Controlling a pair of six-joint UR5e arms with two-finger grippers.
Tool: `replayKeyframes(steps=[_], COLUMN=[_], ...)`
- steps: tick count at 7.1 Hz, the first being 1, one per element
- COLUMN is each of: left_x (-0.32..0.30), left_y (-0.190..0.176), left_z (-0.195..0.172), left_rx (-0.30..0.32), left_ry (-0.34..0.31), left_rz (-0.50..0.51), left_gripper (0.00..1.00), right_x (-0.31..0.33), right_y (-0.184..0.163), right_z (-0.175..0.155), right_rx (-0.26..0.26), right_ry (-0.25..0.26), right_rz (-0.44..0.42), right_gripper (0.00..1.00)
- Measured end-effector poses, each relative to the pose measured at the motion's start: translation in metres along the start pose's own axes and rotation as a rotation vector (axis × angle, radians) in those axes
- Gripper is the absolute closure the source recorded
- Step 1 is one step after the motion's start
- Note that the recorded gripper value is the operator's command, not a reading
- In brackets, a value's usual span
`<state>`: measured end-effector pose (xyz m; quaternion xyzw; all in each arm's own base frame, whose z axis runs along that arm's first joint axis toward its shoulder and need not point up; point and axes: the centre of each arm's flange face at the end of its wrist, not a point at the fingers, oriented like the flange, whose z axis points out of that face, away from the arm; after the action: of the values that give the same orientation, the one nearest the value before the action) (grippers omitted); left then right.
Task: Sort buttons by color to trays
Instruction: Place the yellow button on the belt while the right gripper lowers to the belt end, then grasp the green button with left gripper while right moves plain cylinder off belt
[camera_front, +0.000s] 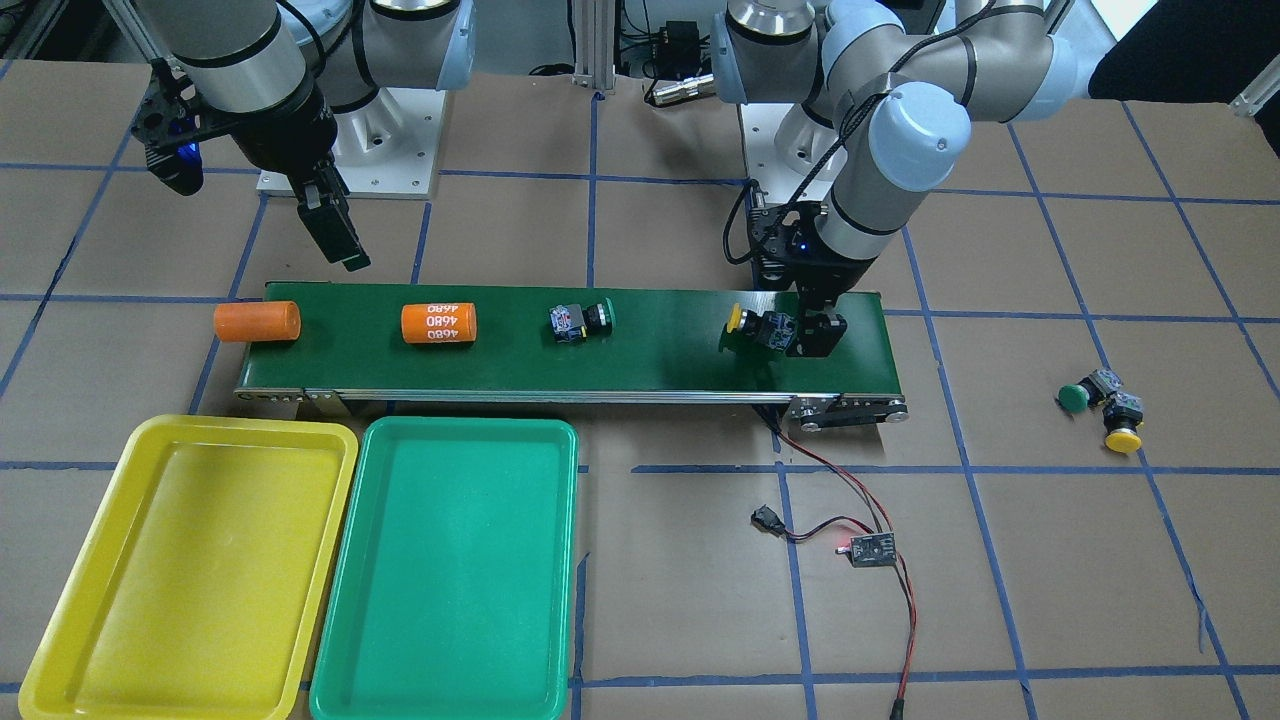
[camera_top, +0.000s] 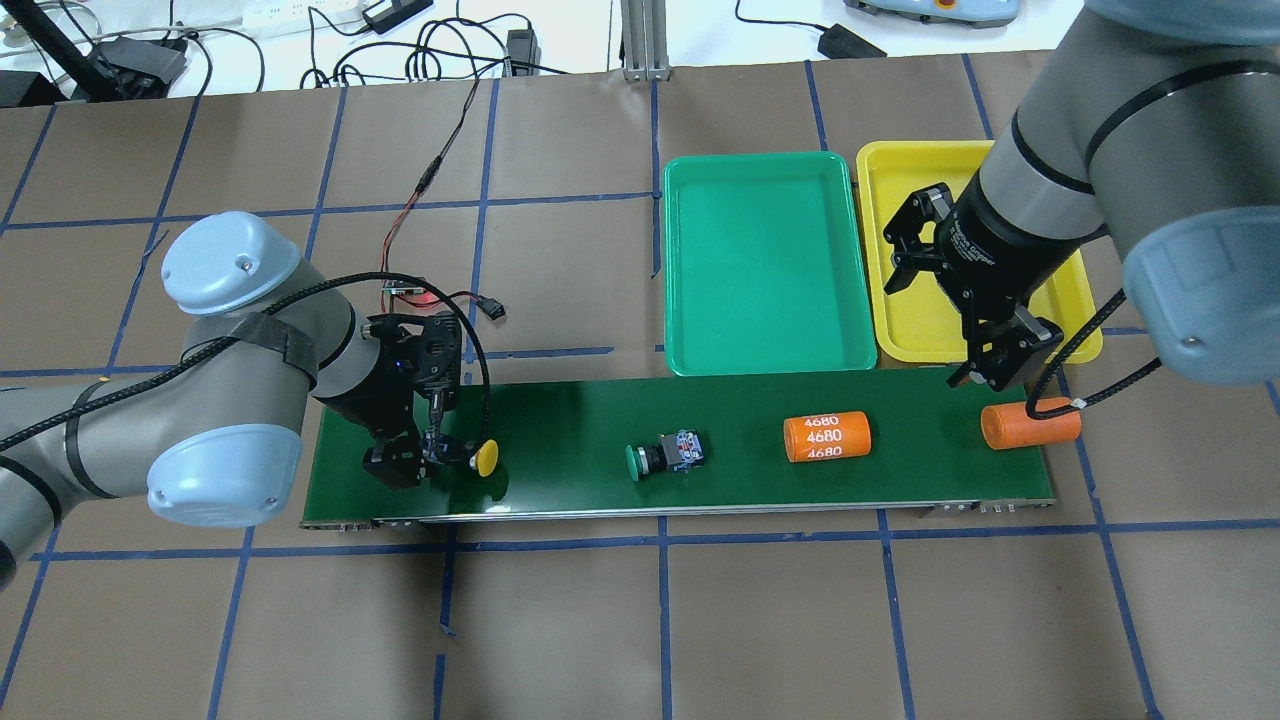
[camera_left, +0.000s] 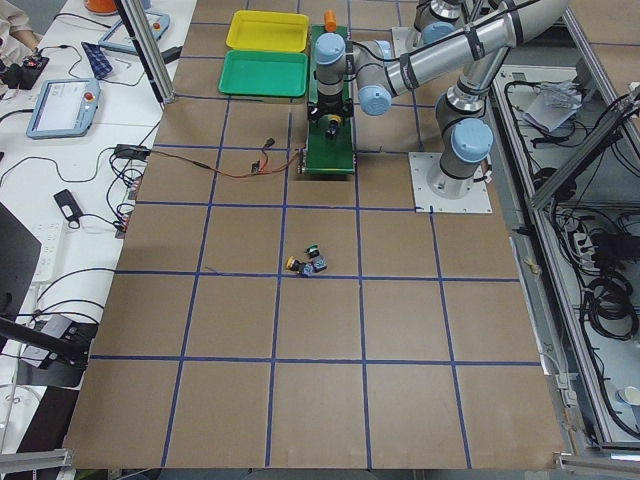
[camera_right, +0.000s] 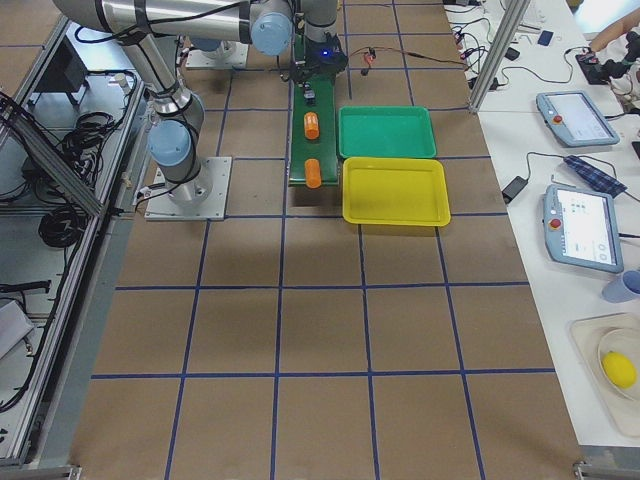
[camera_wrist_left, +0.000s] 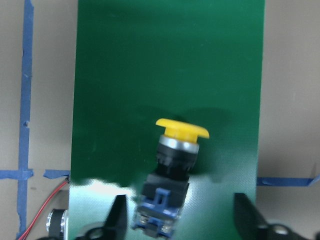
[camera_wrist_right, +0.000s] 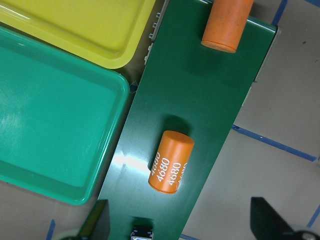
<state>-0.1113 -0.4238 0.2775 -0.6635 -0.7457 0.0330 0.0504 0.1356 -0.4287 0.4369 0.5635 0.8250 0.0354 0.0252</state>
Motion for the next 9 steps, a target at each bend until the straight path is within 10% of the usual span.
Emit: replayKeyframes(steps=[5,9], left_x=[-0.048,-0.057], left_y=[0.240,0.356], left_z=[-0.016,0.012], left_rx=[0.003,0.001], left_ry=[-0.141,-0.129], left_rz=[-0.550,-0.603], left_gripper=[0.00,0.00], right_x=[-0.006,-0.010], right_y=[0.009,0.015], right_z=[0.024,0.040], right_rx=[-0.039,-0.037], right_ry=[-0.038,-0.041], right_rz=[0.091,0.081], right_gripper=[0.00,0.00])
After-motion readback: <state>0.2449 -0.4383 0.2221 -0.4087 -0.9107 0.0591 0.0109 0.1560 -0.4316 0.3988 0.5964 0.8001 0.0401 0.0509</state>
